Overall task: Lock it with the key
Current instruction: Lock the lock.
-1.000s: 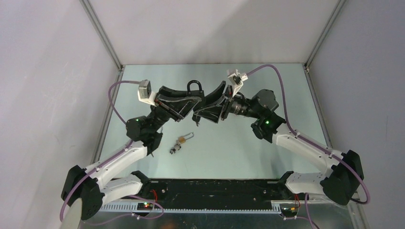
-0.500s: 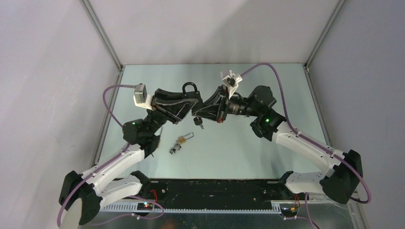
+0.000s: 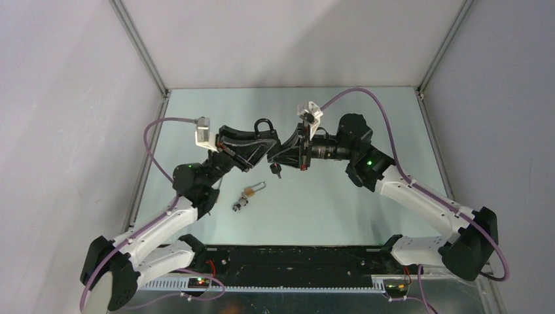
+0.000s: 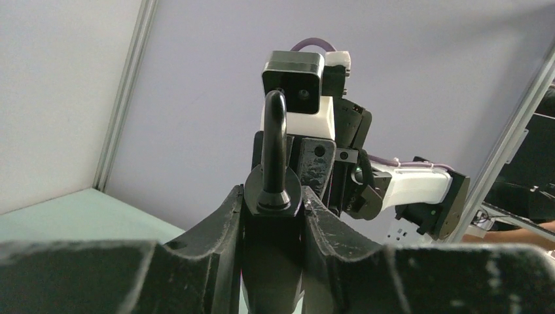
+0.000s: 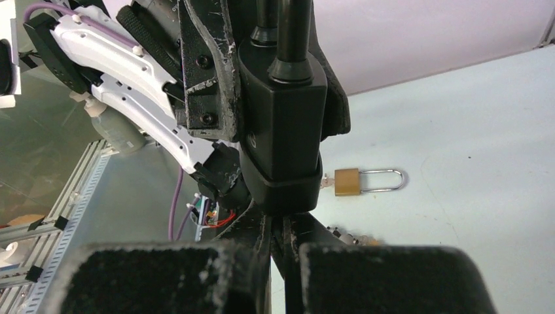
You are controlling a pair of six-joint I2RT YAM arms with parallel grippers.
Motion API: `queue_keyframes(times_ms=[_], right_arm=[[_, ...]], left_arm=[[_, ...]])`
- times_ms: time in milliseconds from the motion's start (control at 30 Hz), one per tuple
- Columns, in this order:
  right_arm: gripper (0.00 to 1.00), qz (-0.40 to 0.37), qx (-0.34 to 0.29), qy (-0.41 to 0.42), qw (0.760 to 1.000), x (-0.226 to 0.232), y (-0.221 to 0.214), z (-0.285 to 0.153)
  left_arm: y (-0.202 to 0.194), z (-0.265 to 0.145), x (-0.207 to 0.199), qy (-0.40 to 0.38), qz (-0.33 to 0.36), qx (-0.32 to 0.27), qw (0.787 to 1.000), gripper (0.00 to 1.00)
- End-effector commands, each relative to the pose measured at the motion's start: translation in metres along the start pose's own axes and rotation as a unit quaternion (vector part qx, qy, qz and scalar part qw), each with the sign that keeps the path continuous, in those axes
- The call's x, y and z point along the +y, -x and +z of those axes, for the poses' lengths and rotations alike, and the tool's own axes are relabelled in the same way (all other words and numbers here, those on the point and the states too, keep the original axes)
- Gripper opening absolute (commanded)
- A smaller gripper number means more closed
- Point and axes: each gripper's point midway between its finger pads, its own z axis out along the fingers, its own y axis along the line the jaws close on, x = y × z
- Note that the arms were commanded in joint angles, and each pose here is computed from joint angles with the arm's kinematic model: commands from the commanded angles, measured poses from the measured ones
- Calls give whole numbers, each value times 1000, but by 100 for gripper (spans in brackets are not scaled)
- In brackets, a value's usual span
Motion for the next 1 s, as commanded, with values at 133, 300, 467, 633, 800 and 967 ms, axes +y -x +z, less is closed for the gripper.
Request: queue_keyframes(times_ms=[133, 300, 467, 633, 800, 967], right_arm=[[0, 109, 127, 82, 982, 22, -85, -27], [0, 110, 154, 76, 979, 18, -102, -31], [0, 130, 166, -33, 977, -19, -116, -29], [0, 167, 129, -176, 962, -76, -111, -35], [0, 152, 70, -282, 945, -133, -103, -39], [0, 165, 8, -341, 925, -188, -103, -32]], left_arm=[[104, -9, -68, -84, 84, -165, 979, 0], [109, -10, -68, -91, 68, -152, 982, 0], [107, -8, -63, -86, 67, -148, 983, 0], [81, -9, -1, 21, 55, -120, 991, 0], [34, -18, 77, 152, 25, -57, 986, 0], [-24, -43, 154, 280, -10, 37, 959, 0]])
